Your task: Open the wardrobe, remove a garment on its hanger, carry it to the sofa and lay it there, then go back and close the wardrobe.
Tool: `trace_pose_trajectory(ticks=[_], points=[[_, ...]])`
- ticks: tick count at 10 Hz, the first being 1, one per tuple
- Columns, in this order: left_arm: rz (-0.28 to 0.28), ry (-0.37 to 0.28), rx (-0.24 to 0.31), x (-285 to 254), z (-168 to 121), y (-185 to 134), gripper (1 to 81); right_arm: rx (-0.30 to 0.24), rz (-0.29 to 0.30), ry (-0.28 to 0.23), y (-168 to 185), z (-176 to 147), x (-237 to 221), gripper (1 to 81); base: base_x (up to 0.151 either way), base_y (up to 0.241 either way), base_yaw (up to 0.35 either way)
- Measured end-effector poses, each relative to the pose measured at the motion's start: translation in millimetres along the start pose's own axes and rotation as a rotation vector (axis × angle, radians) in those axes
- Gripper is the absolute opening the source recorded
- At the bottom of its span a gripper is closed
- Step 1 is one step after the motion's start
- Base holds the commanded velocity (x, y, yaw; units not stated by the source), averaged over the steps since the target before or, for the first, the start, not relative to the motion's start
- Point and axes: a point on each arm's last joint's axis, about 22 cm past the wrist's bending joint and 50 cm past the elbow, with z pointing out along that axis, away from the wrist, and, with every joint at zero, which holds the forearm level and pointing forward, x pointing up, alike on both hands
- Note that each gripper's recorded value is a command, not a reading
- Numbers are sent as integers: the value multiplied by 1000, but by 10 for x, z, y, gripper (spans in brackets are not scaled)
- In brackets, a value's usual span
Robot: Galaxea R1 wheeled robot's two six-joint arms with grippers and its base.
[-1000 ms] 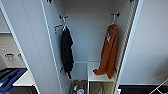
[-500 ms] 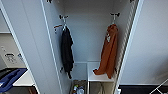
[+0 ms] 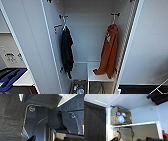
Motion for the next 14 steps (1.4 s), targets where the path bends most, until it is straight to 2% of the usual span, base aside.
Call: trace_pose_trajectory(ticks=[1, 2, 4, 6, 8, 10, 11, 12, 14], points=[[0, 0, 0, 5, 0, -3, 811, -39, 5, -27, 217, 52, -32, 811, 0, 0, 0], [-1, -1, 1, 3, 0, -3, 811, -64, 26, -82, 363, 86, -169, 811, 0, 0, 0], [0, -1, 0, 4, 1, 0, 811, -119, 93, -250, 600, 100, -654, 811, 0, 0, 0], [1, -2, -1, 2, 3, 5, 811, -142, 209, -452, 744, 21, -1123, 811, 0, 0, 0], [0, -3, -4, -7, 8, 29, 811, -195, 267, -588, 955, -83, -1416, 811, 0, 0, 0], [0, -3, -3, -4, 8, 26, 811, -202, 327, -710, 902, -244, -1575, 811, 0, 0, 0], [0, -2, -4, -3, 9, 30, 811, -207, 338, -762, 850, -329, -1689, 811, 0, 0, 0], [0, -2, -4, -2, 8, 27, 811, -208, 353, -791, 756, -393, -1761, 811, 0, 0, 0], [0, 0, -4, 3, 7, 27, 811, -183, 373, -804, 598, -432, -1768, 811, 0, 0, 0]])
